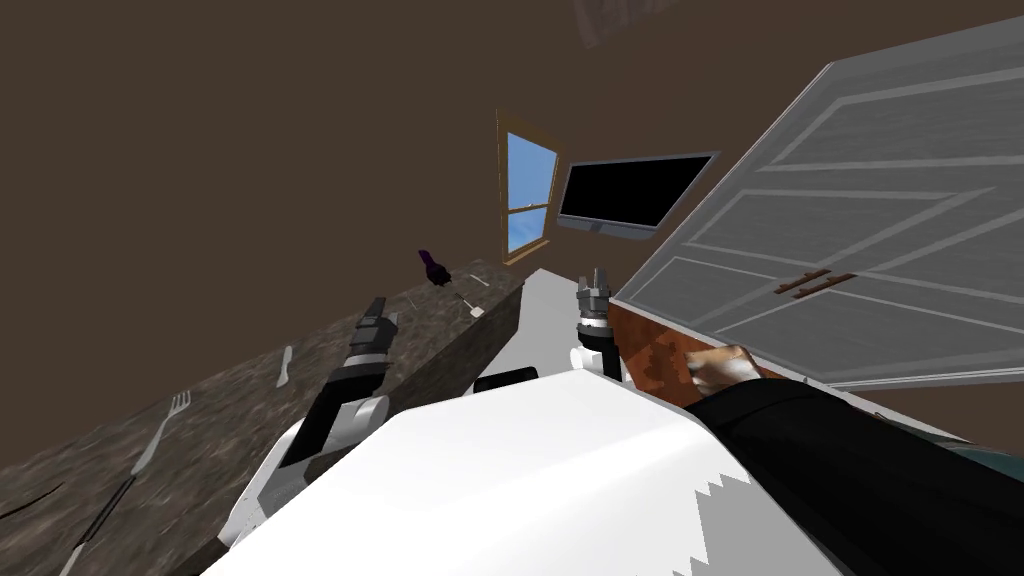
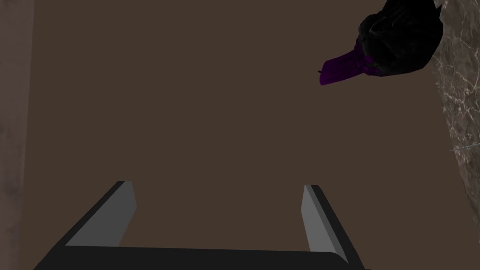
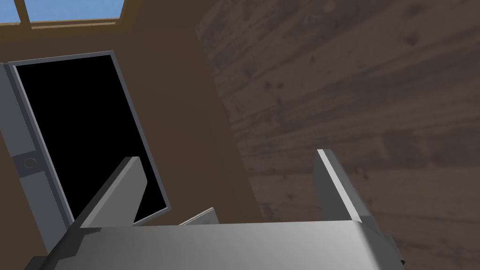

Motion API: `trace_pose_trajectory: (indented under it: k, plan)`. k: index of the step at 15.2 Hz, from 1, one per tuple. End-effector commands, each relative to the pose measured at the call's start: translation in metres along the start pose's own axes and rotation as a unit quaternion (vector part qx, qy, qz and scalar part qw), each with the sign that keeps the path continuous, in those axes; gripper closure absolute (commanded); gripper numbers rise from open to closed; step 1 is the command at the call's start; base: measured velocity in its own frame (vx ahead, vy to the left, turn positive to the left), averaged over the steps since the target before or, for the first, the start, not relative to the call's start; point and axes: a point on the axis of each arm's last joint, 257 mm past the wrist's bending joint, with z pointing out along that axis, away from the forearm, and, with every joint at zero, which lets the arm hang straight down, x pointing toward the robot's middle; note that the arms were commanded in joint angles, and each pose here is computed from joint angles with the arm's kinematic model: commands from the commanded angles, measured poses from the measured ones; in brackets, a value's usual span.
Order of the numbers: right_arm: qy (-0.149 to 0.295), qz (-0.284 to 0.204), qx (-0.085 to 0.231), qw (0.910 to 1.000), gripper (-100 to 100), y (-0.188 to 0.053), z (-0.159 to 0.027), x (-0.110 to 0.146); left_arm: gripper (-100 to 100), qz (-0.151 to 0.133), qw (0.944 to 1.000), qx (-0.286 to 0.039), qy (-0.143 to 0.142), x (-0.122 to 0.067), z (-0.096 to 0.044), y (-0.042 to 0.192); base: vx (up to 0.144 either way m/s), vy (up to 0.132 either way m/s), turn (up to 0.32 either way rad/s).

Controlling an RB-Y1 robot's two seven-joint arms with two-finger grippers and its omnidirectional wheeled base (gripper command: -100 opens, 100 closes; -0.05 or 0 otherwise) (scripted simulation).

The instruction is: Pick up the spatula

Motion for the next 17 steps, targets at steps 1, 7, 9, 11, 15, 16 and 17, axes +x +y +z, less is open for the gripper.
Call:
trace_pose_trajectory:
  k: [1, 7, 9, 11, 15, 16, 17]
  plan:
    - [0.000, 0.000, 0.000, 1.0000, 0, 0.000, 0.000, 0.000, -100, 0.004, 0.9998, -0.017, 0.003, -0.002, 0.001, 0.010, 0.035, -0.051, -0.010]
    - [0.000, 0.000, 0.000, 1.0000, 0, 0.000, 0.000, 0.000, -100, 0.032, 0.9929, -0.111, 0.028, -0.013, -0.011, 0.063, 0.059, -0.071, -0.120]
    - [0.000, 0.000, 0.000, 1.0000, 0, 0.000, 0.000, 0.000, -100, 0.042, 0.9890, -0.137, 0.036, -0.018, -0.017, 0.078, 0.064, -0.066, -0.051]
    - [0.000, 0.000, 0.000, 1.0000, 0, 0.000, 0.000, 0.000, -100, 0.052, 0.9837, -0.166, 0.045, -0.023, -0.023, 0.094, 0.071, -0.078, -0.122]
    - [0.000, 0.000, 0.000, 1.0000, 0, 0.000, 0.000, 0.000, -100, 0.062, 0.9739, -0.211, 0.055, -0.028, -0.034, 0.117, 0.066, -0.067, -0.092]
    - [0.000, 0.000, 0.000, 1.0000, 0, 0.000, 0.000, 0.000, -100, 0.062, 0.9739, -0.211, 0.055, -0.028, -0.034, 0.117, 0.052, -0.039, -0.050]
    - [0.000, 0.000, 0.000, 1.0000, 0, 0.000, 0.000, 0.000, -100, 0.071, 0.9665, -0.238, 0.064, -0.034, -0.042, 0.130, 0.062, -0.058, -0.113]
